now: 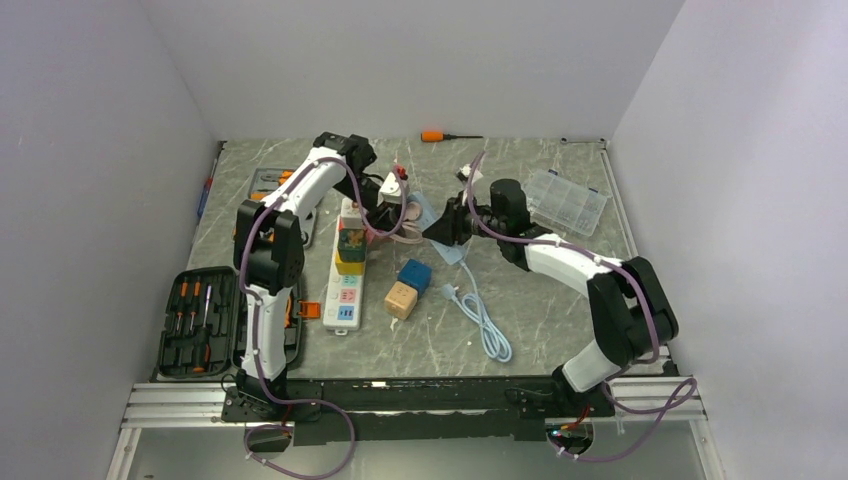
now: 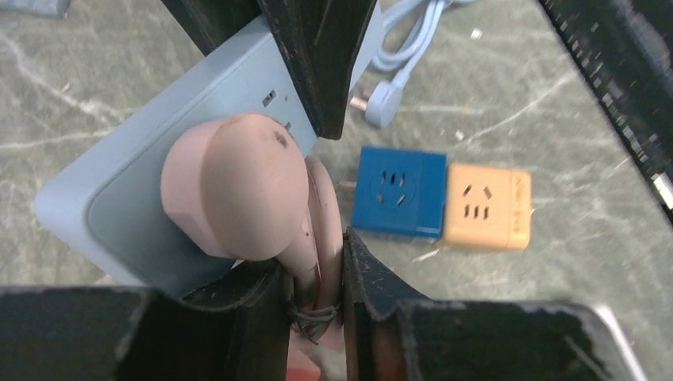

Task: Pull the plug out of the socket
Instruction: Remove the plug from the socket.

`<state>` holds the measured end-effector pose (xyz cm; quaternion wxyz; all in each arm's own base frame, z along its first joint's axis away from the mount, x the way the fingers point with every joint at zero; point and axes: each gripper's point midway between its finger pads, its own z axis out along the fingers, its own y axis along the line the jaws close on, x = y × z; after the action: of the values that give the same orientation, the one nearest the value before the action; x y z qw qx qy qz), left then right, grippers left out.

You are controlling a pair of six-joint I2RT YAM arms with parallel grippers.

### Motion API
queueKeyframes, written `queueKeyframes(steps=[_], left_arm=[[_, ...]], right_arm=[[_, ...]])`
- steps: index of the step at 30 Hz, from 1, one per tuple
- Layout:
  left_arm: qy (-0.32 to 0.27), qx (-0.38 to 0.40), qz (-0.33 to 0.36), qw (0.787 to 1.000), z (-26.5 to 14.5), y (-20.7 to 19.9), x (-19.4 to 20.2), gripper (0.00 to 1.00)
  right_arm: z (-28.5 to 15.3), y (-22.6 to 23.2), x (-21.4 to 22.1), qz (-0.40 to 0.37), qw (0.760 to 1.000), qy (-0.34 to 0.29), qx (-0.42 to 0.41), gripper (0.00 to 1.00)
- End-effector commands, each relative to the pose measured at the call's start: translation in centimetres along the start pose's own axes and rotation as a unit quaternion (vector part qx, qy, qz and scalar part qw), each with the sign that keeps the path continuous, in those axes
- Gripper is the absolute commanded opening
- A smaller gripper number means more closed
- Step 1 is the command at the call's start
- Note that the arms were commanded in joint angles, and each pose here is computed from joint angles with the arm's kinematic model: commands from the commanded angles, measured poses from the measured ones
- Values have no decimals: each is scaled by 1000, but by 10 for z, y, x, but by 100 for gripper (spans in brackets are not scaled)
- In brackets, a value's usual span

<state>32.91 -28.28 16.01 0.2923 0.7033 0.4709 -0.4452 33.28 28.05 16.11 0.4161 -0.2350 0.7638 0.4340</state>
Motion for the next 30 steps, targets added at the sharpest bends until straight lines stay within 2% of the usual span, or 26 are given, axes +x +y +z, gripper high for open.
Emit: queueKeyframes(steps=[1,8,14,22,30], left_arm=[[-33,42,42,998,9,-54,-67,0],[-20,48,44,998,10,-59,-62,0],[-27,45,38,998,10,-56,-65,0],[-52,38,43,997,7,-60,-82,0],[-28,38,28,998,6,-52,-67,0]], right_arm=[[5,-101,4,30,977,0,213,0],[1,-114,10,11,972,12,233,0],[-4,-94,2,-7,981,-11,191,0],[-2,-121,13,36,968,-27,246,0],[-5,-138,11,43,956,-18,289,0]])
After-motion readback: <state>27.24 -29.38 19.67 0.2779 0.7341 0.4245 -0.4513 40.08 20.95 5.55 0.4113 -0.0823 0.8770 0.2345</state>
